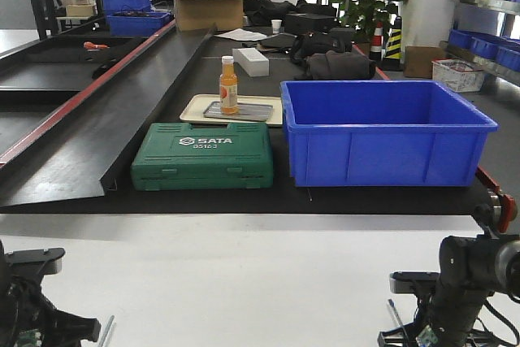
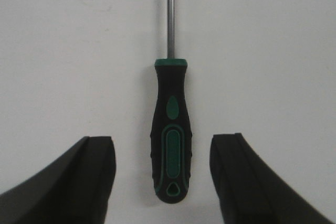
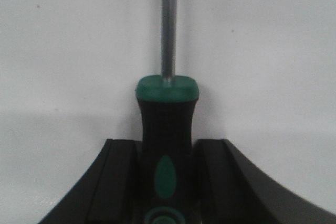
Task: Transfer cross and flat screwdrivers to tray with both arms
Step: 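Grasp the other green-handled screwdriver handle with the left gripper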
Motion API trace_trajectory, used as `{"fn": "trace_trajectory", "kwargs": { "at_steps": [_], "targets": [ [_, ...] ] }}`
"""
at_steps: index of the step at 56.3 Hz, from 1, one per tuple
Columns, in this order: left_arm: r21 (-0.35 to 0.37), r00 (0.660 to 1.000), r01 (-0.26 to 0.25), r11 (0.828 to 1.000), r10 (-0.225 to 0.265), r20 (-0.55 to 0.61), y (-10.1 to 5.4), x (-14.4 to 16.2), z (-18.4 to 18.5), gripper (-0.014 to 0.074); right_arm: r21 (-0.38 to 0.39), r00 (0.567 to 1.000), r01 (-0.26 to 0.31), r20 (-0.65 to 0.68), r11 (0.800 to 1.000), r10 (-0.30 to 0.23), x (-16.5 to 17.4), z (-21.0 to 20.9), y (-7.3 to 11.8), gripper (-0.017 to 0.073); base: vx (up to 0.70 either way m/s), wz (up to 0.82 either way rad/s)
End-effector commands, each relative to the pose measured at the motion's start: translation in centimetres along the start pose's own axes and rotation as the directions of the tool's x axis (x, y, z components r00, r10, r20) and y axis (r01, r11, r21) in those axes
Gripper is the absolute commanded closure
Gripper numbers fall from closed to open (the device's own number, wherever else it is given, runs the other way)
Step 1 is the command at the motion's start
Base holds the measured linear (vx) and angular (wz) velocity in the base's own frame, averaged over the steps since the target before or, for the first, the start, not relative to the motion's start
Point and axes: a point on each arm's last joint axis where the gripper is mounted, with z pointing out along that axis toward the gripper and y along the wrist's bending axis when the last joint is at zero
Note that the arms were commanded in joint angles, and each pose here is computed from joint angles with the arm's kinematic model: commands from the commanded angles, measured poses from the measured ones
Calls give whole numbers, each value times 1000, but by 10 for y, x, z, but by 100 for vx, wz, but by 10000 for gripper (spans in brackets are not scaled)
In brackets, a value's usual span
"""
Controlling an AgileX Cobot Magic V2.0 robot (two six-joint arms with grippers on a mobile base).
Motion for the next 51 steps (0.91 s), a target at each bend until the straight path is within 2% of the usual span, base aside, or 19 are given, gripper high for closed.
{"fn": "trace_trajectory", "kwargs": {
  "at_steps": [1, 11, 31, 51],
  "targets": [
    [24, 996, 10, 1000, -12, 92, -3, -14, -9, 79, -21, 1000, -10, 16, 1000, 10, -1, -9, 2, 570, 0, 0],
    [17, 999, 7, 1000, -8, 42, -4, -12, 9, 79, -21, 1000, -10, 20, 1000, 10, -2, -9, 2, 570, 0, 0],
    [16, 998, -38, 999, 38, -40, -19, -6, 40, 79, -20, 999, -10, 33, 1000, 10, -3, -9, 2, 570, 0, 0],
    [5, 995, -29, 1000, 29, -98, -17, -2, 63, 79, -20, 999, -7, 33, 1000, 7, -3, -9, 2, 569, 0, 0]
  ]
}}
